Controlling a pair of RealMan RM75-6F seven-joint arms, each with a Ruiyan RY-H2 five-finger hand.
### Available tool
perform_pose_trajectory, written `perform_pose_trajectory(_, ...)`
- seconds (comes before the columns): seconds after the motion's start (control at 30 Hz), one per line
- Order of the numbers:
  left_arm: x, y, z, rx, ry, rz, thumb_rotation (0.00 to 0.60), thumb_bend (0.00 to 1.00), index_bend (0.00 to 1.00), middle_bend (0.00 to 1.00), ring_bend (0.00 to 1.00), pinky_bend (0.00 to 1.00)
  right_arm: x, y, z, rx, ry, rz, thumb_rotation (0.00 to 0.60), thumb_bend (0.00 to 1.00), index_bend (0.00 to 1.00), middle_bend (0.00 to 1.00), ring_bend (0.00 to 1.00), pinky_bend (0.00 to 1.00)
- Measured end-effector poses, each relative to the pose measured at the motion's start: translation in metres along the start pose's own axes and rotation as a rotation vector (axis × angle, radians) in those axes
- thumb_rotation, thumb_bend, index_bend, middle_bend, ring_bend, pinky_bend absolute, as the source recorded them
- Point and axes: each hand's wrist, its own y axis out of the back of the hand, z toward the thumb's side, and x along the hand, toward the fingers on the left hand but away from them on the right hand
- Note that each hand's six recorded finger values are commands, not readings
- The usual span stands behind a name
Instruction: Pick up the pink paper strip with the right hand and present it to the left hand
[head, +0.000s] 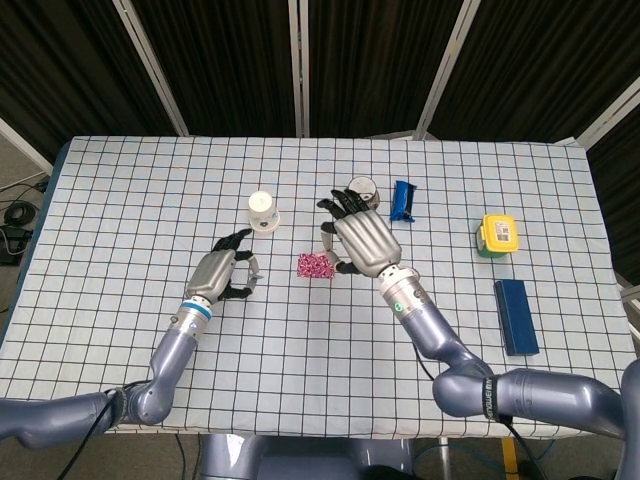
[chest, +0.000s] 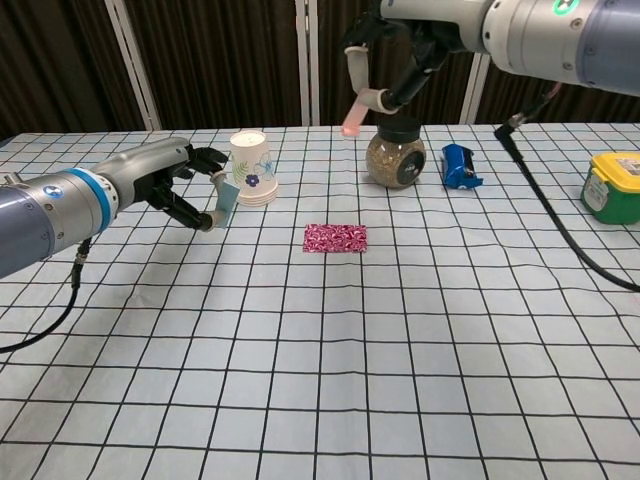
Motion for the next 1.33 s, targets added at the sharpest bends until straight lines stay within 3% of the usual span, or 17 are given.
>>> perform_pose_trajectory(0.03,-0.001,0.001,-0.002,0.005,0.002,0.002,0.6,0.46,0.56,0.0,0.0,0.0,0.002,0.0,-0.005,0.006,-0.009,0.002,0.6,0.46,0.76,0.16,0.0,0.0)
perform_pose_trajectory(0.07,-0.002,0.003,-0.006,0.01,0.005,0.006,0.6,0.37,0.46,0.0,0.0,0.0,0.005,-0.001,-0.013,0.014,-0.021,0.006,0.6,0.46,0.75,0.16,0.0,0.0)
perform_pose_trajectory(0.1,-0.002,0.004,-0.008,0.012,0.007,0.008,0.6,0.22,0.3,0.0,0.0,0.0,0.007,-0.003,-0.018,0.016,-0.03,0.01,0.6,0.45,0.7,0.15,0.0,0.0)
perform_pose_trajectory(0.13,-0.003,0.006,-0.01,0.012,0.009,0.009,0.6,0.13,0.19,0.0,0.0,0.0,0.009,-0.004,-0.023,0.017,-0.039,0.014,0.6,0.4,0.63,0.14,0.0,0.0)
perform_pose_trajectory(0.17,-0.004,0.007,-0.012,0.01,0.01,0.009,0.6,0.02,0.07,0.0,0.0,0.0,0.013,-0.006,-0.03,0.019,-0.052,0.019,0.6,0.28,0.47,0.12,0.0,0.0)
perform_pose_trajectory(0.2,-0.004,0.007,-0.013,0.006,0.01,0.008,0.6,0.0,0.01,0.0,0.0,0.0,0.015,-0.008,-0.036,0.02,-0.06,0.023,0.6,0.19,0.36,0.09,0.0,0.0)
perform_pose_trajectory(0.23,-0.005,0.008,-0.014,0.003,0.008,0.005,0.6,0.0,0.0,0.0,0.0,0.0,0.018,-0.009,-0.04,0.023,-0.067,0.024,0.6,0.07,0.19,0.05,0.0,0.0)
perform_pose_trajectory(0.27,-0.006,0.01,-0.016,0.003,0.005,0.004,0.6,0.0,0.0,0.0,0.0,0.0,0.022,-0.01,-0.047,0.029,-0.079,0.024,0.6,0.01,0.09,0.02,0.0,0.0)
perform_pose_trajectory(0.33,-0.009,0.016,-0.019,0.001,-0.003,0.011,0.6,0.0,0.0,0.0,0.0,0.0,0.031,-0.013,-0.06,0.036,-0.106,0.02,0.6,0.0,0.02,0.0,0.0,0.0)
perform_pose_trajectory(0.53,-0.025,0.046,-0.036,0.028,-0.023,0.085,0.6,0.0,0.0,0.0,0.0,0.0,0.061,-0.003,-0.091,0.11,-0.127,-0.038,0.6,0.0,0.01,0.0,0.0,0.0)
perform_pose_trajectory(0.73,-0.05,0.086,-0.06,0.127,-0.023,0.178,0.6,0.0,0.0,0.0,0.0,0.0,0.109,0.02,-0.127,0.233,-0.129,-0.121,0.6,0.0,0.01,0.0,0.0,0.0)
perform_pose_trajectory(0.9,-0.086,0.126,-0.085,0.218,0.0,0.271,0.6,0.0,0.0,0.0,0.0,0.0,0.167,0.042,-0.155,0.306,-0.174,-0.208,0.6,0.0,0.01,0.0,0.0,0.0)
perform_pose_trajectory(1.03,-0.128,0.152,-0.107,0.29,0.043,0.337,0.6,0.0,0.0,0.0,0.0,0.0,0.209,0.047,-0.169,0.336,-0.223,-0.232,0.6,0.0,0.01,0.0,0.0,0.0)
perform_pose_trajectory(1.13,-0.159,0.158,-0.117,0.316,0.068,0.36,0.6,0.0,0.0,0.0,0.0,0.0,0.238,0.045,-0.174,0.331,-0.263,-0.233,0.6,0.0,0.01,0.0,0.0,0.0)
perform_pose_trajectory(1.33,-0.206,0.143,-0.123,0.307,0.084,0.327,0.6,0.0,0.0,0.0,0.0,0.0,0.272,0.038,-0.174,0.308,-0.311,-0.228,0.6,0.0,0.01,0.0,0.0,0.0)
